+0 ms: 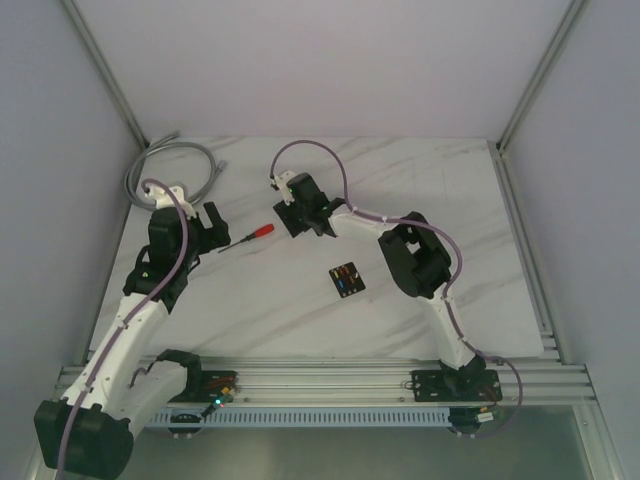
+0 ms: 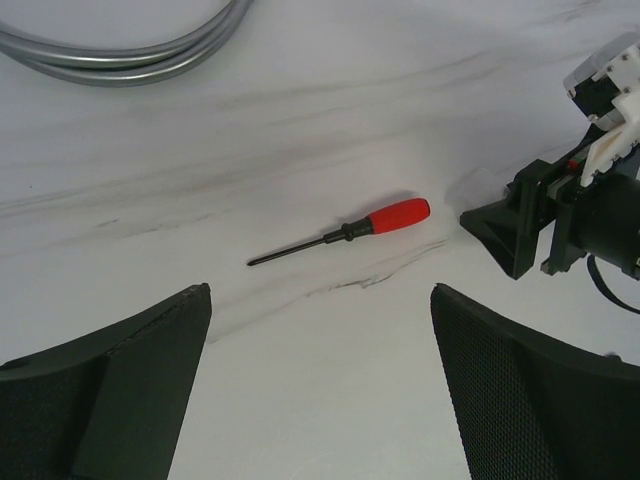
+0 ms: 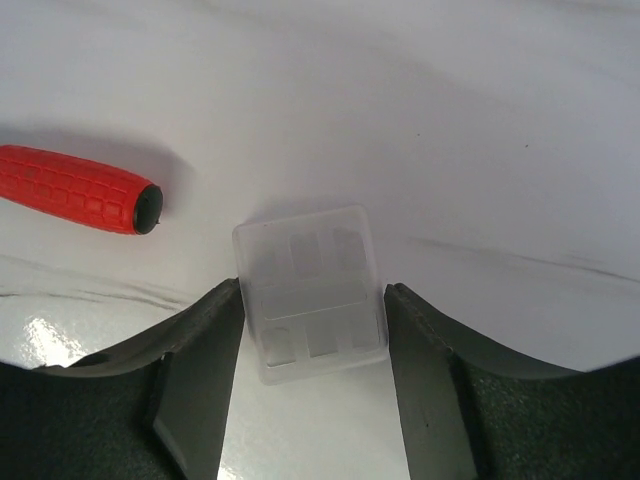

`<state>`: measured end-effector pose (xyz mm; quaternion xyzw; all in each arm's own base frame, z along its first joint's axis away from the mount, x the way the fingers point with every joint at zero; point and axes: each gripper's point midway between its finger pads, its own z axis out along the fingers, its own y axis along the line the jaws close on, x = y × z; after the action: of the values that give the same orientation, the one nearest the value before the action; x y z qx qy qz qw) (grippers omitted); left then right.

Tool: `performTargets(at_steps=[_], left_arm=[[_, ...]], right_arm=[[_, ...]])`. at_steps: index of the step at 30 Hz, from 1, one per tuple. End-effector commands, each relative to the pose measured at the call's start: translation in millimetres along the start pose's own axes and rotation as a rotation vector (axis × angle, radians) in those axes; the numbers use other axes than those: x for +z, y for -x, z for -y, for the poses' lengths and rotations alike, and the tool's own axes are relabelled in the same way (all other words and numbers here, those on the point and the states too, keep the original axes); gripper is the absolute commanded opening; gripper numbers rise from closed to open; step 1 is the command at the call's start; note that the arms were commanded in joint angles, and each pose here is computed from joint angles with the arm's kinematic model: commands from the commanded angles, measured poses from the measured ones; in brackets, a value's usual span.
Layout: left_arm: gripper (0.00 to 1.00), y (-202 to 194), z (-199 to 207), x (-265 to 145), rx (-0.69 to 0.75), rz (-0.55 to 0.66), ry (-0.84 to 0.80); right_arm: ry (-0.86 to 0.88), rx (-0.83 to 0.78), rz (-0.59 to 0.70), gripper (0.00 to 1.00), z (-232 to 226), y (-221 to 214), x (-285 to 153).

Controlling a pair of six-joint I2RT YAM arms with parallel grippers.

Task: Snap on the fuse box
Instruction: Pick up the fuse box cover from the center of the board.

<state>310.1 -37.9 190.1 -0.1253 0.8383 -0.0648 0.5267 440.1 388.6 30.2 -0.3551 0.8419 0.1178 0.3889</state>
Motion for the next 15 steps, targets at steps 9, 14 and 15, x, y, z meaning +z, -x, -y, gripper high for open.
performTargets(at_steps=[9, 14, 15], left_arm=[[1.0, -1.8, 1.5, -3.8, -0.005, 0.0, -0.026], [1.0, -1.4, 3.8, -4.3, -0.008, 0.0, -0.039], [1.0, -1.0, 4.0, -4.5, -0.009, 0.001, -0.04]], right_arm=[[-0.121, 0.096, -0.002, 0.51, 18.3, -5.1, -53.2], [-0.202, 0.175, -0.047, 0.5, 28.3, -28.5, -94.7], [-0.218, 0.195, -0.058, 0.5, 29.9, -33.6, -104.1]])
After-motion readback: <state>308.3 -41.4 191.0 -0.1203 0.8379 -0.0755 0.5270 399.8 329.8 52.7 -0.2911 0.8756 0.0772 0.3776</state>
